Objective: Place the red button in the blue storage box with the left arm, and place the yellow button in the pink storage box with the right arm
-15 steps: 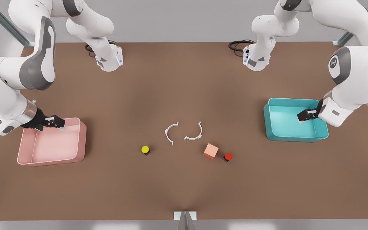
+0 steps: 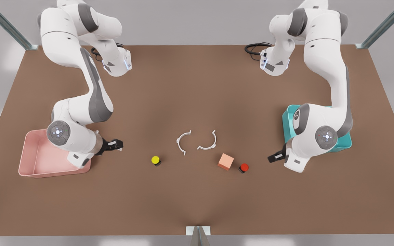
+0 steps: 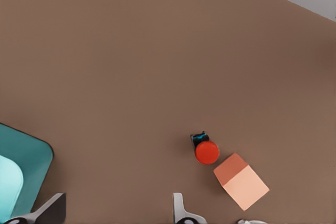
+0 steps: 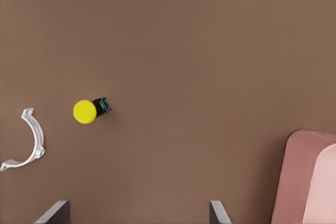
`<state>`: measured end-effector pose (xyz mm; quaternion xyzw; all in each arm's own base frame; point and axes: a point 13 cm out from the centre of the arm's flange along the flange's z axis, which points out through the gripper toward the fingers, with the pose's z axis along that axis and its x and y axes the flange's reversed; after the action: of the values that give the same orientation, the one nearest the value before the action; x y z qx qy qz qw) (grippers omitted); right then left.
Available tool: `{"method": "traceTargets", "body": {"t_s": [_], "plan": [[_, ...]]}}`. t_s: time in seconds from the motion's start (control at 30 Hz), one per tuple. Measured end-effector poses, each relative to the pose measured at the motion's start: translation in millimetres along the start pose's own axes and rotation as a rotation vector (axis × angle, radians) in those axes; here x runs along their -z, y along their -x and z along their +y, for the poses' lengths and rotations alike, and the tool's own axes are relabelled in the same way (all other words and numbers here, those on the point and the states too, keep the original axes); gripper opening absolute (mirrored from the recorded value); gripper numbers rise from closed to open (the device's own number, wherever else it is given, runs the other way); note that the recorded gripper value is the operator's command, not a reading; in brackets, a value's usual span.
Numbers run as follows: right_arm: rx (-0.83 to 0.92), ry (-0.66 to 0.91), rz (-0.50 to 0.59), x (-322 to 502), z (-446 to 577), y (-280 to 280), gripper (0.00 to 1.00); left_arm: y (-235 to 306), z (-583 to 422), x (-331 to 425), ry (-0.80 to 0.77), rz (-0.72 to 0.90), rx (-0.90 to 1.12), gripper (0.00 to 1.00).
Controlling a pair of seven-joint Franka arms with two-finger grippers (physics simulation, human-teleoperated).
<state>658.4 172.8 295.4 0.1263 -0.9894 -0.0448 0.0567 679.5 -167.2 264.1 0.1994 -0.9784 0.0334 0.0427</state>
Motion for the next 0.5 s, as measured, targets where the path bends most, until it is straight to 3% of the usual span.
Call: {"method": "traceTargets", "body": {"t_s": [0.2,0.5], "plan": [[0.091,-0.019,-0.038,-84.3,102.7,41.3,1.0,11.7,-62.5,-61.7,-0.073,-0.068,0.214,1.0],[0.032,0.003,-0.107,-144.1,131.8,71.5,1.0,-10.1,-102.8,-138.1,-0.078,-0.06,0.449,1.0]]}}
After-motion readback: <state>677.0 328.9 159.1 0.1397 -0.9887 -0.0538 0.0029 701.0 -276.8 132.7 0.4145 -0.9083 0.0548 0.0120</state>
